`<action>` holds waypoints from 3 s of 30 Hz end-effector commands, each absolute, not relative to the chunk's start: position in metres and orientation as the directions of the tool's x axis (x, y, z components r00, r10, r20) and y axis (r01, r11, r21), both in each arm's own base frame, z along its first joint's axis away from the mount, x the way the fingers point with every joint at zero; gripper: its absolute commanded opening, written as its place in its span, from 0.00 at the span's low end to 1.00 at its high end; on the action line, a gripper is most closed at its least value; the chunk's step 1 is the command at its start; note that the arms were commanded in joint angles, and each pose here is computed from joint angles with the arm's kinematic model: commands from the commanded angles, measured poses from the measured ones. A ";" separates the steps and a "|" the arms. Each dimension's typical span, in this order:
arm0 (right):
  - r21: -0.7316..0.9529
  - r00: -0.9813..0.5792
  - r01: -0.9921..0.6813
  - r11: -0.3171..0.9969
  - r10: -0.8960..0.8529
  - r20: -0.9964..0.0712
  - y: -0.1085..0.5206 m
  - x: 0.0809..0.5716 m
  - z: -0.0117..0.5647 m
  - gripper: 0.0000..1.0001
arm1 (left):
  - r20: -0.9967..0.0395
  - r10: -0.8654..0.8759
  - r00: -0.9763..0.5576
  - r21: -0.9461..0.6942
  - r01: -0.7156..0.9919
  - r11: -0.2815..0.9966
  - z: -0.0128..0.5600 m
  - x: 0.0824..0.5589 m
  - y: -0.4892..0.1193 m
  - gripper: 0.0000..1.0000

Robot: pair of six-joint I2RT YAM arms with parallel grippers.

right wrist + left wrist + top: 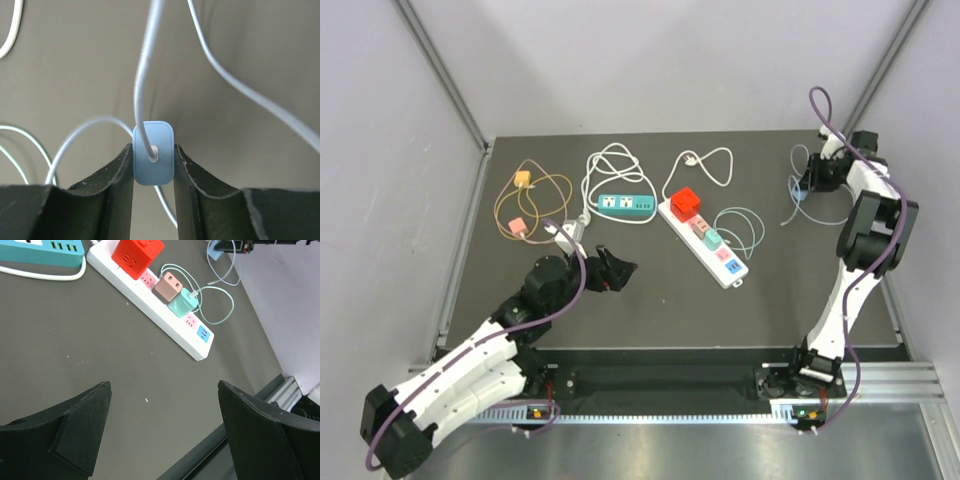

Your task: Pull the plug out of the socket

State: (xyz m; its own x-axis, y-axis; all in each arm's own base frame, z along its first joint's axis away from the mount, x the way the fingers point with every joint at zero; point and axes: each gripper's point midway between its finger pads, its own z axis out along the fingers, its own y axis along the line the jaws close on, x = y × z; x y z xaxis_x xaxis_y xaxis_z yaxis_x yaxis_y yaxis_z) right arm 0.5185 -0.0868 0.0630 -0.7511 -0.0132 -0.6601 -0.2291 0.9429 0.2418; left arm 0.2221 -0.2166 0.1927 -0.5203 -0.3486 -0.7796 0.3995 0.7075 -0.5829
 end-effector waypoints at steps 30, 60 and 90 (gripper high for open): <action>0.082 -0.290 -0.891 0.447 -0.421 -0.860 0.078 0.361 0.207 0.93 | -0.716 -0.451 -0.533 -0.677 0.374 0.634 0.175 0.202 -0.206 0.92; 0.046 -0.600 -0.658 0.752 -0.486 -0.636 0.189 0.376 0.106 0.82 | -0.674 -0.454 -0.582 -0.718 0.375 0.586 0.161 0.200 -0.219 0.91; 0.014 -0.533 -0.759 0.651 -0.609 -0.588 0.198 0.359 0.095 0.00 | -0.578 -0.517 -0.632 -0.809 0.358 0.466 0.169 0.266 -0.292 0.53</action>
